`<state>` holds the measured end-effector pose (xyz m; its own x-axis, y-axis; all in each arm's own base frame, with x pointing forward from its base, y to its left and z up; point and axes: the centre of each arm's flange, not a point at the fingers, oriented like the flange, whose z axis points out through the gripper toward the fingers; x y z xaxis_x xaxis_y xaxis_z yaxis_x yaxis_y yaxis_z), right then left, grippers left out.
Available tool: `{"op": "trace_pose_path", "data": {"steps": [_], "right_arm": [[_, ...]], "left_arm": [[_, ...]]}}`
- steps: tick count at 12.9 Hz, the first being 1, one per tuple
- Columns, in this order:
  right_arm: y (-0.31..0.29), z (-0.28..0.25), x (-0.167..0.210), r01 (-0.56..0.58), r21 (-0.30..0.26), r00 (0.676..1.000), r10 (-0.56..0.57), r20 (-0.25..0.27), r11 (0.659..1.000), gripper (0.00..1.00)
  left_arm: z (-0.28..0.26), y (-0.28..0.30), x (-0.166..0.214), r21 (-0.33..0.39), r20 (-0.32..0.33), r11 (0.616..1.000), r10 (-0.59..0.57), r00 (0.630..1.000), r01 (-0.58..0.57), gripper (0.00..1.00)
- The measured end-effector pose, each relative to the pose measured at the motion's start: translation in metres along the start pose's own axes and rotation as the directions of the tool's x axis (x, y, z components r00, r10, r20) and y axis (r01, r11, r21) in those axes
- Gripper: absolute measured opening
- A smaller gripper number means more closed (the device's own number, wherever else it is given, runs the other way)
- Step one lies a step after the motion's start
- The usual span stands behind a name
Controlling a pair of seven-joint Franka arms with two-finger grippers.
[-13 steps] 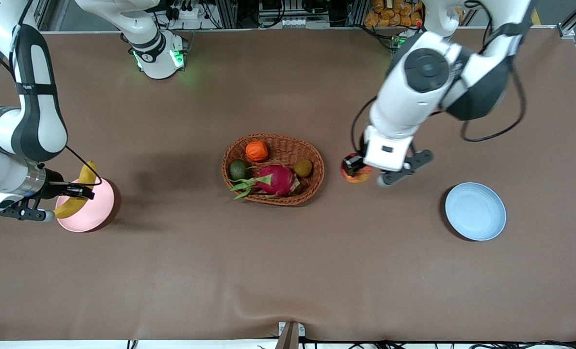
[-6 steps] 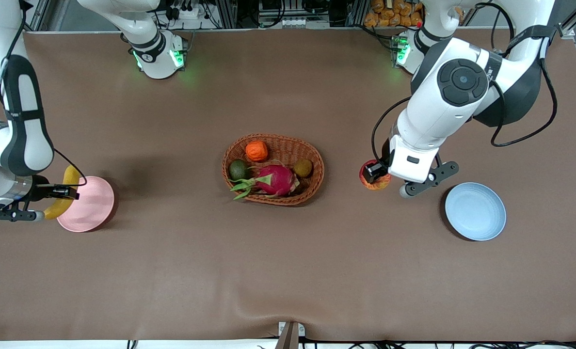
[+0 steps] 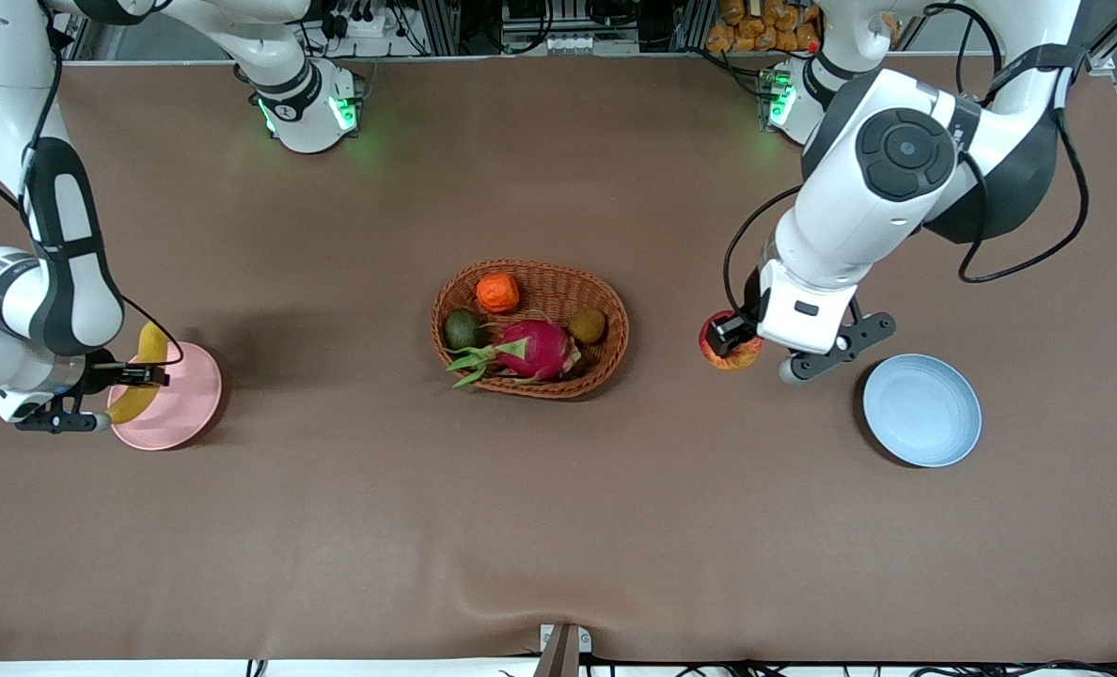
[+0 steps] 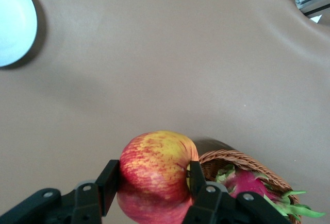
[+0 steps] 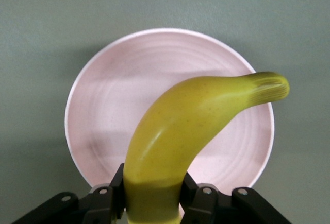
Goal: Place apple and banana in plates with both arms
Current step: 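Lower the banana onto the pink plate while the left gripper carries the apple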
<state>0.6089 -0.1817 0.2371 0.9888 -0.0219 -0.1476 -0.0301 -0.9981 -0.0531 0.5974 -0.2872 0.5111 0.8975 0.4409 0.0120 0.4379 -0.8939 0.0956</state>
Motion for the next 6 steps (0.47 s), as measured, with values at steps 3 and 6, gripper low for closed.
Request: {"op": "trace_pose_path", "data": {"steps": [3,6], "right_arm": [[0.0,0.008,0.008,0.005,-0.007,1.0,-0.005,0.005,1.0,0.41],[0.0,0.019,0.011,0.006,-0.012,1.0,-0.006,0.011,1.0,0.41]], "left_arm": [[-0.01,-0.025,0.023,0.02,0.003,0.999,0.027,1.0,-0.027,0.6],[-0.016,-0.041,0.035,0.033,0.007,0.998,0.05,0.999,-0.05,0.6]]}}
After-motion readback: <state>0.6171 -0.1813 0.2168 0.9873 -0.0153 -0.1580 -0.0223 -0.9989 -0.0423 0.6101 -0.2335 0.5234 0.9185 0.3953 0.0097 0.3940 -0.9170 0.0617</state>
